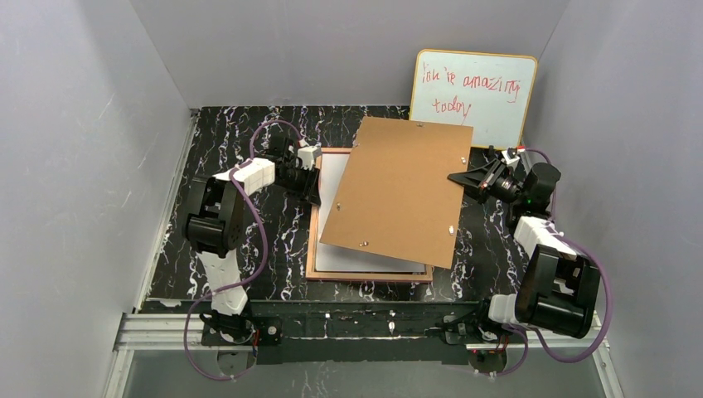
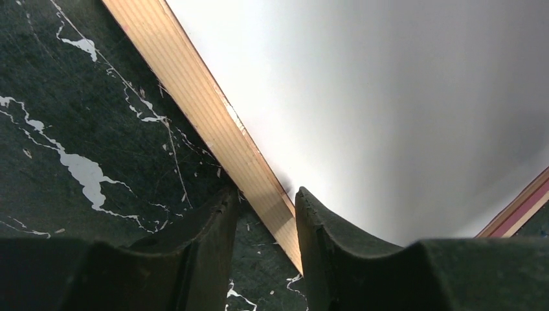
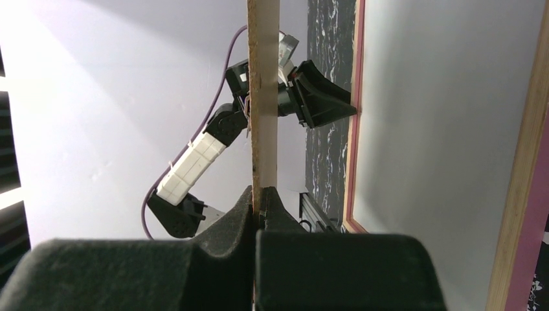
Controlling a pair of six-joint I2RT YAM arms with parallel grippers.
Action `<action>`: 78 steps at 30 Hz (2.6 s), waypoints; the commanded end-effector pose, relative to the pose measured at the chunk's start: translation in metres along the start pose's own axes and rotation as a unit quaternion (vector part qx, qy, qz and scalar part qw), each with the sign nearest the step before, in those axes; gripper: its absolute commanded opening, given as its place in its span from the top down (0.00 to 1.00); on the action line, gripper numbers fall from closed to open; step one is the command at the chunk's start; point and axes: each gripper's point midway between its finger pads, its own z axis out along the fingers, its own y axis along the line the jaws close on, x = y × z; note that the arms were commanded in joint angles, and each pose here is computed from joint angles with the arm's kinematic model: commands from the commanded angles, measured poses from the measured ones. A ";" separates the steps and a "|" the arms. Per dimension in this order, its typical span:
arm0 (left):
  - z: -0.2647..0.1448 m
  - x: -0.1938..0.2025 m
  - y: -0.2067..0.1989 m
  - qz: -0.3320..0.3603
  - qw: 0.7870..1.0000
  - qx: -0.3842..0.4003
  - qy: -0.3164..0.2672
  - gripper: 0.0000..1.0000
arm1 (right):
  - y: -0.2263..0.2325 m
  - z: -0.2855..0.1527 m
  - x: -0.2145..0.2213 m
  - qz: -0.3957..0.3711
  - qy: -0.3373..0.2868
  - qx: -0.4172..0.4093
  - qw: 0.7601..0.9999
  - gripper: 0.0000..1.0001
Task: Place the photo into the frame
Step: Turn over the photo frame item at the center of the board, then adjust the photo frame at the center of the board, then place the photo frame item in the photo frame.
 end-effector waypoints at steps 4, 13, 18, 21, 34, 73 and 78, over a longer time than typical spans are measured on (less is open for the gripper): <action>-0.005 0.000 0.008 0.019 0.999 -0.030 -0.002 0.73 | 0.019 -0.002 -0.001 -0.048 0.019 -0.009 0.999 0.99; -0.019 0.010 0.026 0.049 0.996 -0.073 0.009 0.75 | 0.008 0.002 0.002 -0.054 0.025 0.009 0.998 0.99; -0.034 0.019 0.042 0.035 0.996 -0.081 0.015 0.76 | -0.001 0.022 0.012 -0.061 0.051 0.023 0.997 0.99; -0.043 0.025 0.049 0.019 0.996 -0.080 0.018 0.77 | -0.006 0.036 0.019 -0.059 0.062 0.025 0.996 0.99; -0.075 0.019 0.039 -0.044 0.998 -0.036 -0.038 0.48 | -0.030 0.089 0.070 -0.034 0.103 0.036 0.994 0.99; -0.104 0.141 0.067 0.126 0.987 0.030 0.095 0.49 | -0.066 0.139 0.074 -0.035 0.068 0.087 0.993 0.99; -0.101 0.152 0.052 0.117 0.985 0.072 0.106 0.51 | -0.071 0.144 0.068 -0.038 0.054 0.097 0.993 0.99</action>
